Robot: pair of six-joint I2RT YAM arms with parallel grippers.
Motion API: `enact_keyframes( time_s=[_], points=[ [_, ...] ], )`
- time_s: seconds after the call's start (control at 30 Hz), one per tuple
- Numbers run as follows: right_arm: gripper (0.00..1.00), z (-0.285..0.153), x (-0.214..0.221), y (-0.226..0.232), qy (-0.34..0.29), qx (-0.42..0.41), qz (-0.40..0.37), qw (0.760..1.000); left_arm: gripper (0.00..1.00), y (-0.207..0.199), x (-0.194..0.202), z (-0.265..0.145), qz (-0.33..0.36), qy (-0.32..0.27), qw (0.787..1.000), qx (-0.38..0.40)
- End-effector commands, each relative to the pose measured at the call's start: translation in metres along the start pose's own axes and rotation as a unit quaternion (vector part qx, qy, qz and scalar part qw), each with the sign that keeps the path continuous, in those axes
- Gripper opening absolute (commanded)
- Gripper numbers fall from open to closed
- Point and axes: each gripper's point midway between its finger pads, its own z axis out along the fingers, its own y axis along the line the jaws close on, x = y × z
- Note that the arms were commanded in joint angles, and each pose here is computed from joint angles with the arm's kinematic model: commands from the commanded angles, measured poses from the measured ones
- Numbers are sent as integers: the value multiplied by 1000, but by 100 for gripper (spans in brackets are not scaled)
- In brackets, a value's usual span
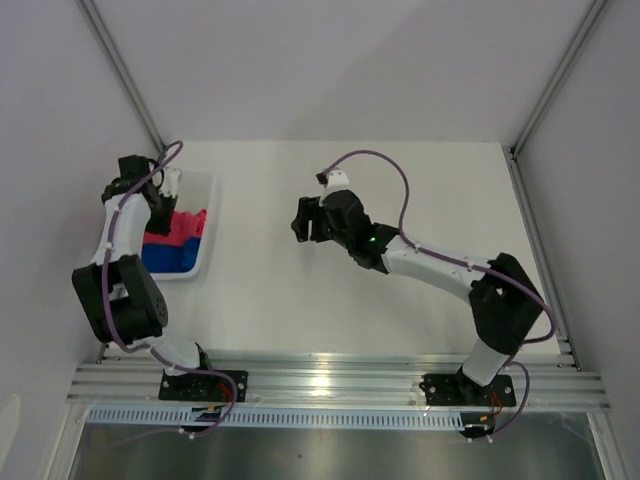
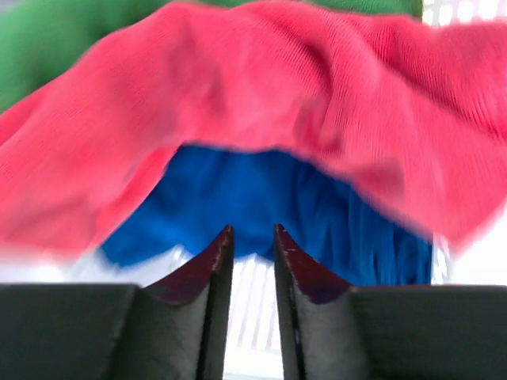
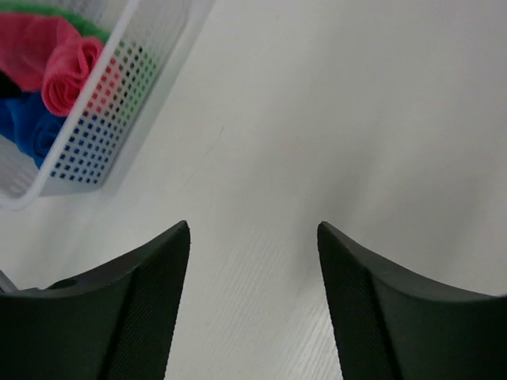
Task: Roll the towels
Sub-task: Place the rolled towel into the container
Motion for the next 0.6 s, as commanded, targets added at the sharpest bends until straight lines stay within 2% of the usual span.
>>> enact_keyframes(
  time_s=[0.0,0.1,0.2,0.23,0.27,0.33,0.43,0.57],
  points=[
    [72,-41,-44,-31,-49,47,8,998,32,18,6,-62,-9,-38,998,-55],
    [87,-76,-54,-57,-54,74,23,996,34,21,9,-89,-19,-61,995,-78],
    [90,-114,-59,-98,-70,125,38,989,38,1,6,-127,-12,-115,992,-51],
    [91,-124,-50,-125,-67,166,42,983,41,-11,4,-140,-5,-141,989,-34],
    [92,-141,-58,-130,-87,174,48,980,41,-24,3,-146,11,-144,989,-21],
    [93,-157,-45,-153,-79,207,50,974,42,-43,3,-156,31,-155,987,-4],
    [95,-183,-39,-176,-83,251,60,963,43,-87,-2,-157,81,-168,982,37],
    [95,-193,-29,-185,-71,277,71,956,42,-123,-9,-153,110,-171,977,68]
  ],
)
